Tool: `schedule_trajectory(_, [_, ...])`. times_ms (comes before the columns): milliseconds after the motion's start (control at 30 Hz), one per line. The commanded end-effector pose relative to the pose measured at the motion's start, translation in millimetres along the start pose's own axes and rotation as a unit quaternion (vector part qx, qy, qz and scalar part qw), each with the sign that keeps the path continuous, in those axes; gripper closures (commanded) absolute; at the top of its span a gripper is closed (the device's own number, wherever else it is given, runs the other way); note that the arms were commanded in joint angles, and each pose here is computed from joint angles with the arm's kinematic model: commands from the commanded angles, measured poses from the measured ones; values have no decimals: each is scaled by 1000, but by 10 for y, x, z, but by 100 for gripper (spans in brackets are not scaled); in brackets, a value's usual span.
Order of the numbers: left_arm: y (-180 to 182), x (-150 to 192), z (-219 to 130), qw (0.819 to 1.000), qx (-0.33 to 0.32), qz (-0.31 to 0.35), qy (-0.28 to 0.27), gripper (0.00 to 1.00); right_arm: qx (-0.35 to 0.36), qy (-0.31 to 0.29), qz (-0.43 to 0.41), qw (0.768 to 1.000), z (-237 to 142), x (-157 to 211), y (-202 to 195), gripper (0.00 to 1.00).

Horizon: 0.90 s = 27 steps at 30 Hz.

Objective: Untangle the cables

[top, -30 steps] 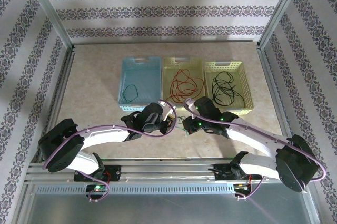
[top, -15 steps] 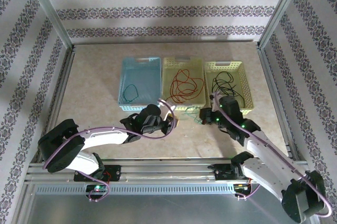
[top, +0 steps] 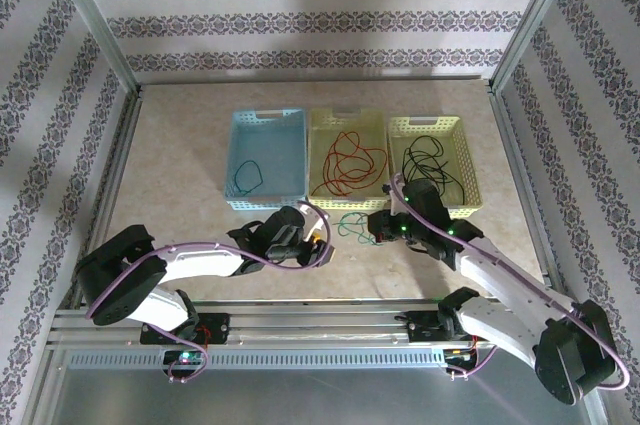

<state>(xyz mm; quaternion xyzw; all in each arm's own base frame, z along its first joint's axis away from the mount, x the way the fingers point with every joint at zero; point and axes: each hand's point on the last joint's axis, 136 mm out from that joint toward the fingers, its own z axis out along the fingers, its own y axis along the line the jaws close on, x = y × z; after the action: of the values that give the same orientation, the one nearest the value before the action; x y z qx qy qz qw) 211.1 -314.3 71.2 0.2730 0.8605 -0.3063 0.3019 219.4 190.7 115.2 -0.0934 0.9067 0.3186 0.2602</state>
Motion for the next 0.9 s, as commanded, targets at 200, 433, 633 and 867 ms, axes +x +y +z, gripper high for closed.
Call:
schedule_trajectory(200, [-176, -357, -121, 999, 24, 22, -34, 44, -61, 25, -50, 997, 37, -60, 357, 100])
schedule_trajectory(433, [-227, -438, -168, 998, 32, 30, -45, 46, -74, 36, -58, 995, 44, -31, 435, 100])
schedule_trajectory(633, [-318, -484, -286, 997, 52, 32, -56, 43, -67, 35, -54, 996, 50, -35, 399, 100])
schedule_trajectory(867, [-275, -482, -201, 998, 38, 38, -40, 45, -75, 36, -57, 995, 47, -61, 446, 100])
